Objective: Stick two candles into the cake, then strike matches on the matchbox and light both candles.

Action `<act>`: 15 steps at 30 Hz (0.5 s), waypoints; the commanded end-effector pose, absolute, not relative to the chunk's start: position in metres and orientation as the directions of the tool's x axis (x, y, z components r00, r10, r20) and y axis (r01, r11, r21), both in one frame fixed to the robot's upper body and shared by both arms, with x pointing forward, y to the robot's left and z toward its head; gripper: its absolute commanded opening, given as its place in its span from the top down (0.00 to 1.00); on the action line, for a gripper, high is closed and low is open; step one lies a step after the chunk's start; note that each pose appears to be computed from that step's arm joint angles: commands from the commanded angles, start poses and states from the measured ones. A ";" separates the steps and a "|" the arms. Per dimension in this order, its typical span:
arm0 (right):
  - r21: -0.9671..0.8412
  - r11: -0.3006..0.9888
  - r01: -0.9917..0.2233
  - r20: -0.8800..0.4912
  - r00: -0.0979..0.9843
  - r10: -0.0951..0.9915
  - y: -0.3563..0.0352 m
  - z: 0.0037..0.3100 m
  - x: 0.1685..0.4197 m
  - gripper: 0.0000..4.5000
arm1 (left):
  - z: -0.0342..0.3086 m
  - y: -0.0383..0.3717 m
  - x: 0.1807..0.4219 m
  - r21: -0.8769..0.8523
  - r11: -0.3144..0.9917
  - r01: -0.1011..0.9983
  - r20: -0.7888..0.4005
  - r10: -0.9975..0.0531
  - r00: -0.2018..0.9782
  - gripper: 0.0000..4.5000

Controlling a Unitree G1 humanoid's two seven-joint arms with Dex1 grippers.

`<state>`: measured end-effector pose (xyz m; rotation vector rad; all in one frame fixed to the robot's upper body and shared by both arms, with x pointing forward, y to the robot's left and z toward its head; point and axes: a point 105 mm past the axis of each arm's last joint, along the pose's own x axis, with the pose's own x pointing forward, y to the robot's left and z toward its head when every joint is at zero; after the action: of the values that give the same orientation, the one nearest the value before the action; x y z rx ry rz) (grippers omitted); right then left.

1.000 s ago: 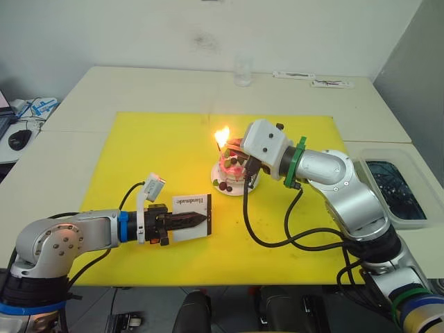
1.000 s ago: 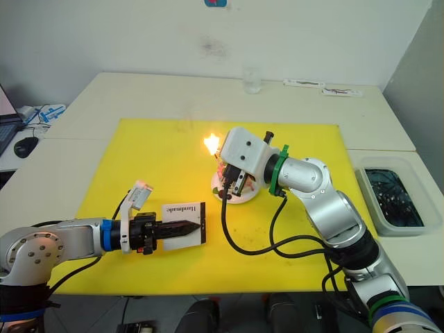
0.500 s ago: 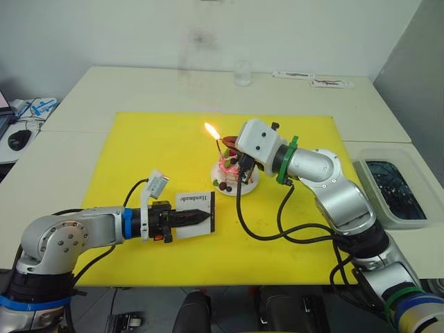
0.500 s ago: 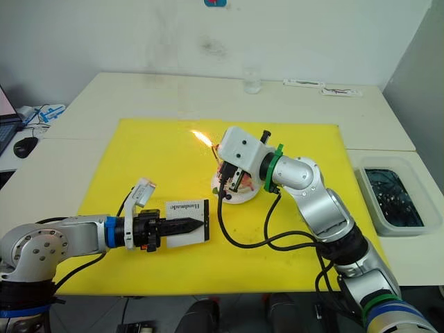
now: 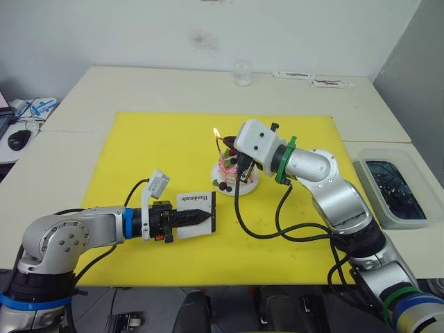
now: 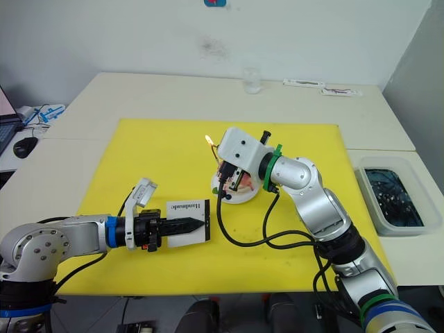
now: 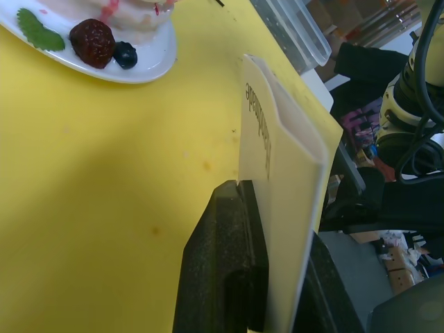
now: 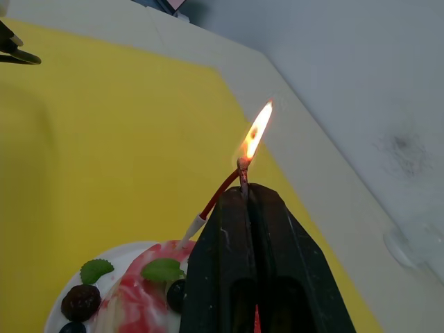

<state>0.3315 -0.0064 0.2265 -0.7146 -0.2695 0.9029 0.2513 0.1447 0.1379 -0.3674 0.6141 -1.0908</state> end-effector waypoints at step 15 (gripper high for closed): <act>-0.695 0.424 -0.581 -0.015 0.601 0.799 -0.007 0.243 0.328 0.99 | 0.147 0.140 0.248 -0.529 0.396 0.750 -0.265 -0.917 0.297 1.00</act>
<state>0.3310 -0.0060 0.2274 -0.7170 -0.2780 0.9049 0.2506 0.1440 0.1384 -0.3712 0.6125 -1.1009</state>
